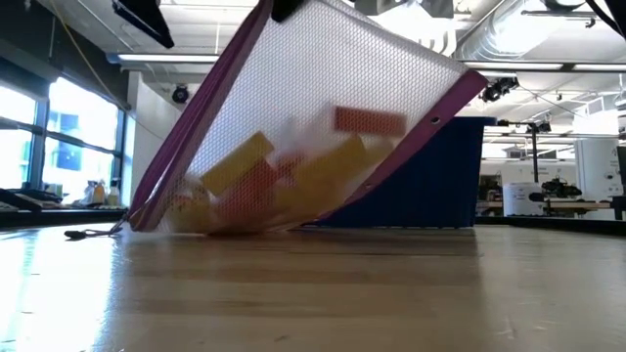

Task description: Sort blocks

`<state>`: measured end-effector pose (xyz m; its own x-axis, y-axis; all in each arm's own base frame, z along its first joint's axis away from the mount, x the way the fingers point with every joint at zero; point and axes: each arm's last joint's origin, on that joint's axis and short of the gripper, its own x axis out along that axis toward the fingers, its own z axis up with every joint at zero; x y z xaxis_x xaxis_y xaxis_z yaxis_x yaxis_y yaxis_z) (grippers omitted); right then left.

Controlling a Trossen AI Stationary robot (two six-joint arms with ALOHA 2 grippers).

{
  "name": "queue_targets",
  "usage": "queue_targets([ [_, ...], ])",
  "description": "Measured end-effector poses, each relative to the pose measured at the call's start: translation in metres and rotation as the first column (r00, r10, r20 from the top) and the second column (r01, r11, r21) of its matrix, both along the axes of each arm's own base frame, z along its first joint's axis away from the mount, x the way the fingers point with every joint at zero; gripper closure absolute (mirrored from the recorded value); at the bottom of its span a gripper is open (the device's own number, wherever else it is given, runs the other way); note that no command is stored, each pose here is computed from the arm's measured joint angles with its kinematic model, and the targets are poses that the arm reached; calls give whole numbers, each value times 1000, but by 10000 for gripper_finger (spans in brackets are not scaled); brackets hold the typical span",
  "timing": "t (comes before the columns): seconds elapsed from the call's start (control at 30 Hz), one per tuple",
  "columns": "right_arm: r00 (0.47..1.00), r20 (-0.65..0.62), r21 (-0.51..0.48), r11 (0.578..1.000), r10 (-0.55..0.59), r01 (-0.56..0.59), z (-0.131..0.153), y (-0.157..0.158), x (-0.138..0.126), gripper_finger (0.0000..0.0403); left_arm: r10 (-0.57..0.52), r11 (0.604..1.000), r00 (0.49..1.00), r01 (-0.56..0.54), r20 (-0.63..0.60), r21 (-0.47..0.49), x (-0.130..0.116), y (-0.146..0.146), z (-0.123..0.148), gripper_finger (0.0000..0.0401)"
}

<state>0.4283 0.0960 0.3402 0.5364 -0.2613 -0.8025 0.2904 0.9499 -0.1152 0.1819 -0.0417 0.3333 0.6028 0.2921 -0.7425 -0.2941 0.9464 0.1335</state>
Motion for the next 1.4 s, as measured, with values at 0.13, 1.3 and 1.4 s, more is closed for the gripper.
queue_targets([
  [0.13, 1000, 2, 0, 1000, -4, 4, 0, 0, 0, 403, -18, 999, 1000, 17, -20, -47, 0, -7, -21, 222],
  [1.3, 1000, 8, 4, 1000, -17, 17, 1, -3, 0, 403, 120, 988, 990, -127, -78, -91, 19, -2, -205, 225],
  [1.4, 1000, 6, 10, 1000, -14, 14, 1, -3, 0, 403, 111, 984, 994, -112, -19, -140, 27, -4, -204, 235],
])
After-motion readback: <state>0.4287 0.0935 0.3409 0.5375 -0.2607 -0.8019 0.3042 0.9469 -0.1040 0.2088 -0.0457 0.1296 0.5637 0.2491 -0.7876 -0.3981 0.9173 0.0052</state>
